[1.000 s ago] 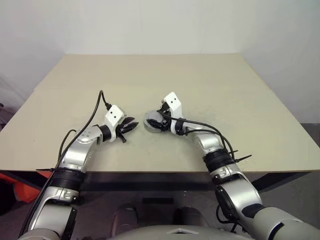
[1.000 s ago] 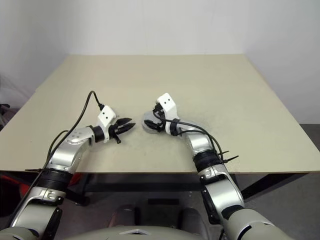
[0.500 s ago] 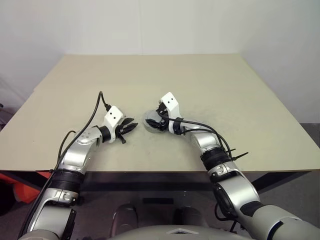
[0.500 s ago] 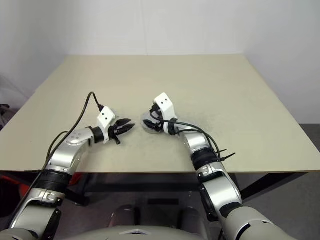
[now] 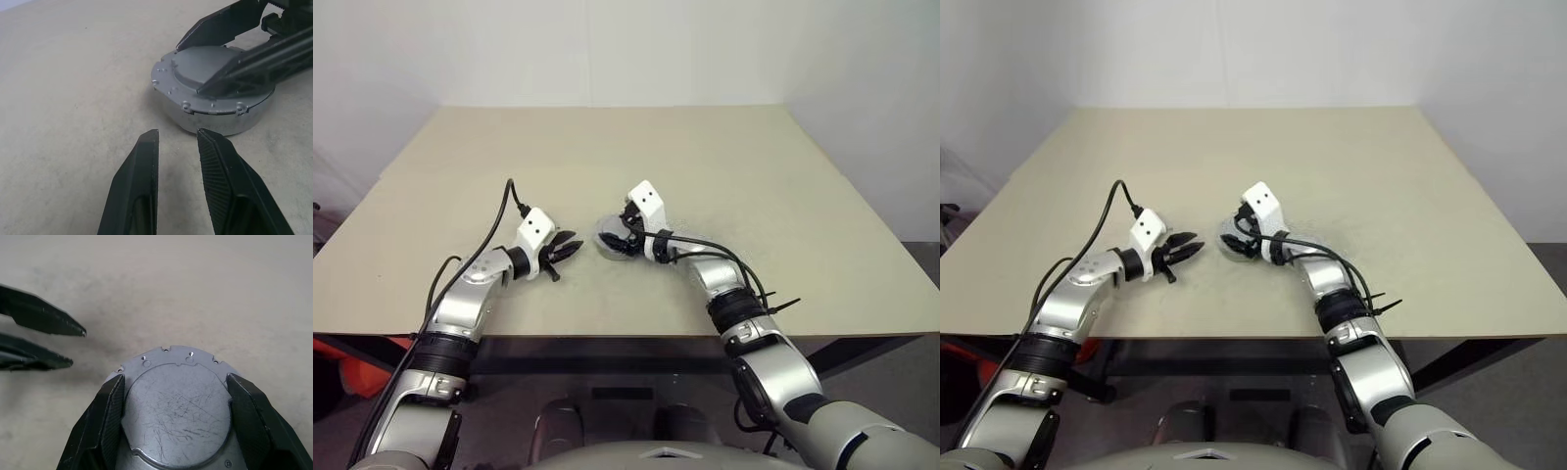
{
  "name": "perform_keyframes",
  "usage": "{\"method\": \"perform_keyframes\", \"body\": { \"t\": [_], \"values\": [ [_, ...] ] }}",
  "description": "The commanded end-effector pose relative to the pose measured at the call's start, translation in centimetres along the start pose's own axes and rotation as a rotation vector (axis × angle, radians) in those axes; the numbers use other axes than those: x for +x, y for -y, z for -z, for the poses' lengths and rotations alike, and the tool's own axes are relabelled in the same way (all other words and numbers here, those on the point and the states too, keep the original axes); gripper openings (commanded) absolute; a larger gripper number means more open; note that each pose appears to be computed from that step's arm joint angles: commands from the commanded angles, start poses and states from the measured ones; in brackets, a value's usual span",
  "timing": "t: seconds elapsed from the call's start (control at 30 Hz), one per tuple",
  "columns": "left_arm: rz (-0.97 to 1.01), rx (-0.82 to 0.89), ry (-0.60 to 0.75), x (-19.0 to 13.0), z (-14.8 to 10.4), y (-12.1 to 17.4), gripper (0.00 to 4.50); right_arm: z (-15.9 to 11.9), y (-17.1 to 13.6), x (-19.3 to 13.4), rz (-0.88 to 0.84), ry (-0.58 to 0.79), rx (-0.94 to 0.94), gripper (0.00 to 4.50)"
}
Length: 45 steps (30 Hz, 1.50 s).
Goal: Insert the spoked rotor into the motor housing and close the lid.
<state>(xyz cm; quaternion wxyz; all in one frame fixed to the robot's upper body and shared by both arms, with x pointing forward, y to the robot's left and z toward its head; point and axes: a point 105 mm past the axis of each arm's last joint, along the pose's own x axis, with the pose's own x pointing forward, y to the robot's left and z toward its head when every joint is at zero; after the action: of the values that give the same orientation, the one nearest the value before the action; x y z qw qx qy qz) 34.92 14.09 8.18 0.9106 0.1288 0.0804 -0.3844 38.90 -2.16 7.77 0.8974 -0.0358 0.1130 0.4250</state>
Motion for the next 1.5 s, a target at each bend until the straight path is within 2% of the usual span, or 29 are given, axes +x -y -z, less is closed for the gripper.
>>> {"method": "perform_keyframes", "body": {
  "t": [0.03,0.13,0.3,0.43,0.93,1.2,1.5],
  "values": [
    [-0.018,0.022,0.032,-0.2,-1.2,-0.6,1.33,-3.4,0.2,0.0,-0.014,0.098,0.048,3.16],
    [-0.018,0.022,0.032,-0.2,-1.2,-0.6,1.33,-3.6,0.2,0.0,-0.016,0.102,0.059,3.16],
    [-0.018,0.023,0.031,-0.2,-1.2,-0.6,1.33,-2.2,0.0,0.0,-0.015,0.031,-0.118,3.16],
    [-0.017,0.024,0.031,-0.2,-1.2,-0.5,1.33,-1.5,0.3,0.0,-0.001,0.002,-0.183,3.16],
    [-0.013,0.023,0.031,-0.1,-1.2,-0.5,1.33,-0.9,1.0,-0.3,0.0,-0.013,-0.172,3.16],
    [-0.01,0.019,0.032,-0.1,-1.1,-0.2,1.33,-2.6,1.0,-0.7,-0.024,0.059,-0.034,3.16],
    [-0.01,0.019,0.033,0.0,-1.1,-0.2,1.33,-1.1,0.5,-0.6,-0.033,-0.004,-0.137,3.16]
  ]
}}
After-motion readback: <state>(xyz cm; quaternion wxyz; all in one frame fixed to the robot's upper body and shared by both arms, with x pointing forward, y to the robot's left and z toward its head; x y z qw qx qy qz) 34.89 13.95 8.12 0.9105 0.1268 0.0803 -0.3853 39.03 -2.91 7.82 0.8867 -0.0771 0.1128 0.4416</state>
